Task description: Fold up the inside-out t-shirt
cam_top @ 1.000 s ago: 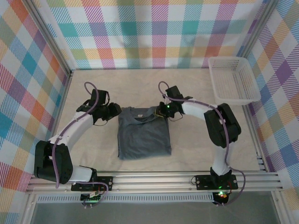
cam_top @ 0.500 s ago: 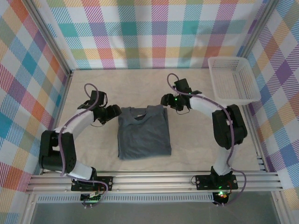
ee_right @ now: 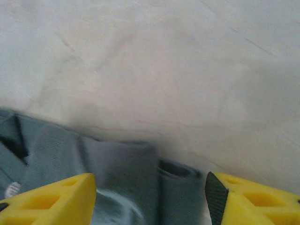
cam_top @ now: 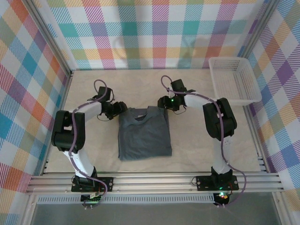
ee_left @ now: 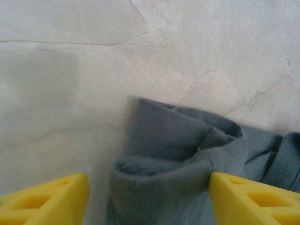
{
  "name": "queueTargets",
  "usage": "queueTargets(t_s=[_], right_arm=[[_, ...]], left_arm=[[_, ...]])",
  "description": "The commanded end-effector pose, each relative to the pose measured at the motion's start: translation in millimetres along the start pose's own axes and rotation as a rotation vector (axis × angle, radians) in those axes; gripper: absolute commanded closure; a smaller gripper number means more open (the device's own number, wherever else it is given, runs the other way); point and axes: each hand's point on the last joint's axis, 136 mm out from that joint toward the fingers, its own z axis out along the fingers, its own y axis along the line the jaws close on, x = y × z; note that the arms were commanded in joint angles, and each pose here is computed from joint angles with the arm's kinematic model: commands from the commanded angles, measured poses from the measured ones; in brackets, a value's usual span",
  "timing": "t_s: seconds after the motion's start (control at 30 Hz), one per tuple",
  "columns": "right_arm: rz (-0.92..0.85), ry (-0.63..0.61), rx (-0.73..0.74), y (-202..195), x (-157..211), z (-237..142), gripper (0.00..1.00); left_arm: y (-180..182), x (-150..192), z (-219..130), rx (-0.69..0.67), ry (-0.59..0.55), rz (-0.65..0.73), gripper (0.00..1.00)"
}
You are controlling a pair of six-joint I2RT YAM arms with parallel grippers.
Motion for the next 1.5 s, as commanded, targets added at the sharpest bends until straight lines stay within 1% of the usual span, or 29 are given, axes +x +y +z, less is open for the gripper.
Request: queueTargets(t_s=[0.0,0.07,0.13,0.27,0.37,0.4,0.47,0.5,0.53,0.6,0.7,0.8,0.9,1.03,1.1,1.23,1.33,1.47], right_arm=[[0.048,0.072,-0.044,3.1,14.3,14.5,0.42],[0.055,0.083,-0.036,1.3,18.9,16.9,0.39],[0.053,0.089,-0.020,-0.5,21.8,15.0,0.35],[0.015,0.060,-0.008,6.4,17.1,-4.0,0.31],[0.002,0.029,-0.004,11.7,11.4,-19.9,0.31],[0.001,0.024,-0.005,13.1,10.4,-22.4,0.31],[0.001,0.028,-0.007,14.3,10.3,-23.3,0.31],[0.001,0.031,-0.007,15.3,10.0,-24.4,0.31],[0.000,0.034,-0.008,17.2,9.6,-27.1,0.31],[-0.005,0.017,0.002,19.1,5.7,-36.3,0.31],[0.030,-0.043,0.070,6.5,-0.6,-55.0,0.29],[0.078,-0.080,0.161,-15.4,3.7,-62.7,0.27],[0.108,-0.046,0.189,-27.0,13.9,-51.7,0.27],[0.116,-0.005,0.158,-27.8,16.3,-32.2,0.27],[0.120,0.018,0.128,-23.8,15.0,-23.3,0.28],[0.124,0.045,0.078,-14.8,14.4,-10.1,0.32],[0.127,0.060,0.065,-10.2,16.3,-2.8,0.33],[0.143,0.079,0.055,-8.8,21.7,4.8,0.36]], left_arm=[[-22.8,-8.7,12.2,0.123,0.021,-0.009,0.34],[-25.1,-9.7,16.5,0.130,0.022,-0.015,0.35],[-27.0,-10.2,18.5,0.132,0.027,-0.015,0.35],[-33.8,-9.9,20.7,0.146,0.042,0.003,0.36],[-34.2,-9.5,27.7,0.134,0.070,0.002,0.42],[-31.1,-8.8,31.5,0.116,0.082,-0.006,0.47],[-17.6,-4.9,38.4,0.037,0.117,-0.037,0.63],[-14.5,-4.1,41.8,0.022,0.127,-0.046,0.68],[-13.8,-3.9,43.6,0.020,0.130,-0.050,0.72],[-13.3,-3.9,43.9,0.019,0.129,-0.055,0.83],[-15.6,-4.2,40.1,0.021,0.126,-0.049,0.99],[-18.1,-4.2,34.7,0.028,0.124,-0.047,1.00],[-23.8,-3.7,28.7,0.049,0.118,-0.051,1.00],[-31.2,-5.7,19.0,0.067,0.095,-0.041,1.00],[-31.6,-5.3,17.1,0.067,0.094,-0.041,1.00],[-29.3,-3.1,18.3,0.058,0.102,-0.042,1.00],[-28.4,-2.2,19.7,0.055,0.104,-0.046,1.00],[-27.5,-3.1,20.5,0.054,0.098,-0.052,1.00]])
